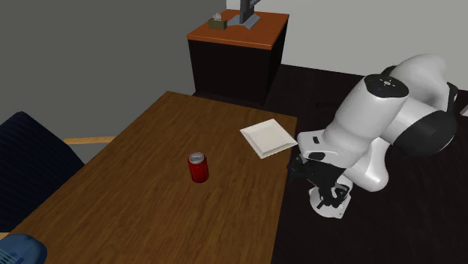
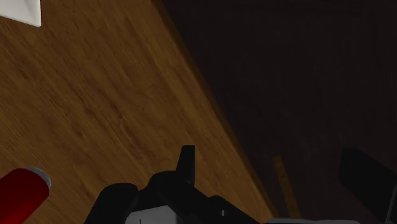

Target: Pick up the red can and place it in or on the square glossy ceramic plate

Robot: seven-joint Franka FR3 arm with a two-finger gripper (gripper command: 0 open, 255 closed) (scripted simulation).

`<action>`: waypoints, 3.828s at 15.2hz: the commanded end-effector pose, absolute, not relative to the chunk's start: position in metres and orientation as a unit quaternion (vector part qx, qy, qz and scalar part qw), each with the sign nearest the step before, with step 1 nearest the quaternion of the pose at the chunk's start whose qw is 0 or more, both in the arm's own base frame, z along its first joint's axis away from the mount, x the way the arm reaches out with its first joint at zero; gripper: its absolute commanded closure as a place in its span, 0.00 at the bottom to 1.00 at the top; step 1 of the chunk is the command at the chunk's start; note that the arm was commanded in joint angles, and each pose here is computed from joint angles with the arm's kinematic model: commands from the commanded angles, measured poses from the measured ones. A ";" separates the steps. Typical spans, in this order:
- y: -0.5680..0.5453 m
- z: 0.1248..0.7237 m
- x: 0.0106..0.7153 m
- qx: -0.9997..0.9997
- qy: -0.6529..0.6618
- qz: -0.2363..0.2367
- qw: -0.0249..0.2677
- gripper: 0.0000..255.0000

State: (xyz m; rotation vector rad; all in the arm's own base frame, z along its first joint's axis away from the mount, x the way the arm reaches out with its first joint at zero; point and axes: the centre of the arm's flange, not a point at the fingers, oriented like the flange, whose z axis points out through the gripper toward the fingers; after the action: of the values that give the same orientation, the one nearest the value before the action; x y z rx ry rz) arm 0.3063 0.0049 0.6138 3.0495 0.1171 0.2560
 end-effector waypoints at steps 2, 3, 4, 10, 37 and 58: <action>-0.007 0.615 0.314 0.995 0.037 0.080 0.038 0.00; -0.018 0.616 0.322 0.996 0.036 0.077 0.036 0.00; -0.030 0.617 0.330 0.996 0.035 0.073 0.035 0.00; -0.100 0.622 0.377 0.998 0.028 0.053 0.026 0.00; -0.307 0.579 0.509 1.000 0.010 -0.005 -0.002 0.00; -0.307 0.605 0.509 1.000 0.010 -0.005 -0.002 1.00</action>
State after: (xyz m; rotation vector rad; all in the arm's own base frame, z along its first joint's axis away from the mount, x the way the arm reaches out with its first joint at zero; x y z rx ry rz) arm 0.5093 -0.3074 0.6004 3.1445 0.0301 -0.0172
